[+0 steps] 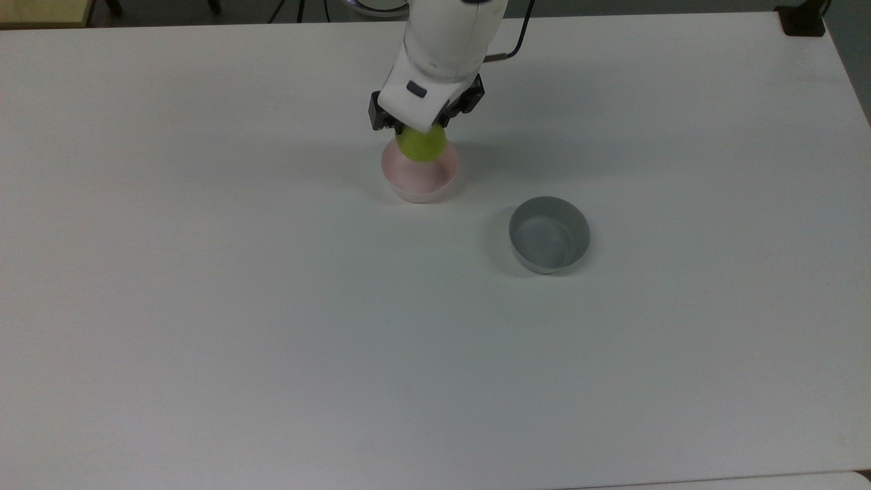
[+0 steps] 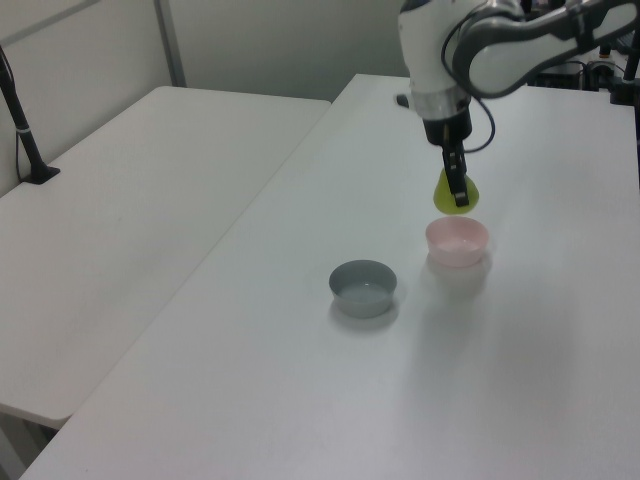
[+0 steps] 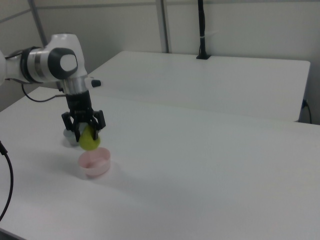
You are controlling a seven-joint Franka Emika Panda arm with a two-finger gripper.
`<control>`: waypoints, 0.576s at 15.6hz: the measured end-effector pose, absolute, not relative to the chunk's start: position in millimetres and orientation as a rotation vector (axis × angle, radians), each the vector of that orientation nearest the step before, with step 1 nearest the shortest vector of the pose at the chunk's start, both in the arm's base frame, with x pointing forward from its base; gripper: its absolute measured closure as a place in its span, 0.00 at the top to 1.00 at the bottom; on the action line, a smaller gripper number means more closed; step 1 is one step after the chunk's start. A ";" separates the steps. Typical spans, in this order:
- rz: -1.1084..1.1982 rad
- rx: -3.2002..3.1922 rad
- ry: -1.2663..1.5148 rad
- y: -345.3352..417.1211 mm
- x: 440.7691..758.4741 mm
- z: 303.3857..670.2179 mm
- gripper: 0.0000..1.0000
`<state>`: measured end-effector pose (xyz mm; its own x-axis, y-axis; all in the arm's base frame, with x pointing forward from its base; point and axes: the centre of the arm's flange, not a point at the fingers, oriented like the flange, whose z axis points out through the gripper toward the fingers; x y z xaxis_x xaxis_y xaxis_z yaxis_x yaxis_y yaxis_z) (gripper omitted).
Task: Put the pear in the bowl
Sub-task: 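Lower the pear into the pink bowl and open the gripper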
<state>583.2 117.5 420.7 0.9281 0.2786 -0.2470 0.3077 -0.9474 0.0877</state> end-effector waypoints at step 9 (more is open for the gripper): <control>-0.522 2.911 0.461 120.7 586.8 351.0 0.68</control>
<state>586.8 120.7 351.0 0.8924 0.2719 -0.3601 0.3237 -0.9418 0.0910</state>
